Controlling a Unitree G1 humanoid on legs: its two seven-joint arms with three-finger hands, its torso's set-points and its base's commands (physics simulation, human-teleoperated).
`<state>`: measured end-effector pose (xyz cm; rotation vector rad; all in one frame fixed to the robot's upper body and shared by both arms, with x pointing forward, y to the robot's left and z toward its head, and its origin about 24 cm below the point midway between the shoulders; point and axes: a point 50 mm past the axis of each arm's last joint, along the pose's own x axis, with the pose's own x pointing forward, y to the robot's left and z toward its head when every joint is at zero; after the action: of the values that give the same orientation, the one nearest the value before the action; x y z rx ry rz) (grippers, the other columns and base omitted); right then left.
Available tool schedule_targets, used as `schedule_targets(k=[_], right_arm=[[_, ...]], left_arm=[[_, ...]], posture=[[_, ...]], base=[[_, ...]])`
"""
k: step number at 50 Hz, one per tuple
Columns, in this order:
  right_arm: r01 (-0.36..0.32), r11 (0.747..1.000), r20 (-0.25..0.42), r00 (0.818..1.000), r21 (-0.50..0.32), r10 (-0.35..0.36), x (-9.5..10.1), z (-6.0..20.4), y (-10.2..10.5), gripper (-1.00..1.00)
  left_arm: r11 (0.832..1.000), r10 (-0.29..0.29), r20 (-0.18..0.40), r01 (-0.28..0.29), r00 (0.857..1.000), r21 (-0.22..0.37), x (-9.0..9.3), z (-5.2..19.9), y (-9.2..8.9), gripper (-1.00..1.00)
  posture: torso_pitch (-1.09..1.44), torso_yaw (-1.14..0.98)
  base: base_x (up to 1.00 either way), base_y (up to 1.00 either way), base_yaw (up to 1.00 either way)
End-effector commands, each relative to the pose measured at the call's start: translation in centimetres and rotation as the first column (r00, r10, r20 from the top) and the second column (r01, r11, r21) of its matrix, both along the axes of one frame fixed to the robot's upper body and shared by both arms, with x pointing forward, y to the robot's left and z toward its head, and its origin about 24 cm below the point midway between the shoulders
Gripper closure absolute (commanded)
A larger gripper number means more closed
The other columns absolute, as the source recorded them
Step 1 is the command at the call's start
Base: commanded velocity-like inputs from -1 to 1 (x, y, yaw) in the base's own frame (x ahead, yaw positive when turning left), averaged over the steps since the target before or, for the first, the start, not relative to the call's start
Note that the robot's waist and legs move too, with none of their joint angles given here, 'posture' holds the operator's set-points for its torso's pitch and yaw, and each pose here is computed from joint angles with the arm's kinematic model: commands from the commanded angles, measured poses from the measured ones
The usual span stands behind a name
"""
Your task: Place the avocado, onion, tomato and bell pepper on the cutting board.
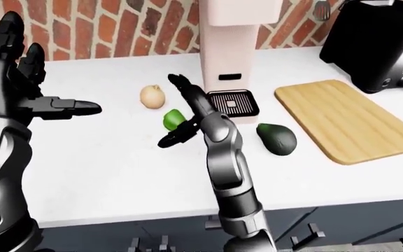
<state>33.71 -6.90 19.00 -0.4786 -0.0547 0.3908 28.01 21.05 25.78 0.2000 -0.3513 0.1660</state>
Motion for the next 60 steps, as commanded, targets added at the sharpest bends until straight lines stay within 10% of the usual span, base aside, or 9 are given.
schedule_targets(k=[1,22,31,36,45,49,50,55,60], right_arm=[[-0.026,1.000,0.090,0.996,0.016,0.025,-0.3,1.7,0.5,-0.49],[-0.030,0.997,0.065,0.997,-0.067,0.034,-1.6,0.1,0.1,0.03],[-0.037,0.996,0.123,0.991,-0.085,0.048,-2.3,1.8,0.3,1.00],[-0.036,0.997,0.188,0.981,-0.061,0.047,-3.9,4.1,0.3,1.00],[0.057,0.983,0.236,0.967,0.176,-0.098,-7.3,6.5,-2.1,1.00],[0.064,0.950,0.241,0.960,0.307,-0.142,-9.5,7.8,-3.3,1.00],[0.059,0.909,0.220,0.962,0.413,-0.163,-10.6,8.3,-3.7,1.00],[0.055,0.850,0.308,0.918,0.524,-0.250,-12.1,10.2,-5.4,1.00],[0.070,0.839,0.311,0.910,0.539,-0.276,-11.9,10.3,-5.8,1.00]], left_arm=[[1.000,0.006,0.080,-0.007,0.997,0.015,-0.6,1.4,0.1,-1.00],[1.000,0.011,0.089,-0.013,0.996,0.015,-0.8,1.7,0.3,-1.00],[1.000,0.013,0.091,-0.014,0.996,0.017,-0.9,1.8,0.4,-1.00],[1.000,0.008,0.091,-0.010,0.996,0.022,-0.7,1.9,0.2,-1.00],[0.998,-0.049,0.113,0.044,0.992,0.048,2.4,4.0,-1.3,-1.00],[0.995,-0.096,0.048,0.094,0.994,0.041,5.3,4.7,-2.8,-1.00],[0.992,-0.117,0.042,0.115,0.992,0.049,6.0,4.6,-3.4,-1.00],[0.983,-0.183,0.002,0.183,0.983,0.012,8.8,5.0,-5.5,-1.00],[0.972,-0.229,-0.032,0.231,0.973,0.049,10.4,4.5,-7.4,-1.00]], posture=[[0.00,0.00],[0.00,0.00],[0.00,0.00],[0.00,0.00],[0.00,0.00],[0.00,0.00],[0.00,0.00],[0.00,0.00],[0.00,0.00]], base=[[0.00,0.00,0.00],[0.00,0.00,0.00],[0.00,0.00,0.00],[0.00,0.00,0.00],[0.00,0.00,0.00],[0.00,0.00,0.00],[0.00,0.00,0.00],[0.00,0.00,0.00],[0.00,0.00,0.00]])
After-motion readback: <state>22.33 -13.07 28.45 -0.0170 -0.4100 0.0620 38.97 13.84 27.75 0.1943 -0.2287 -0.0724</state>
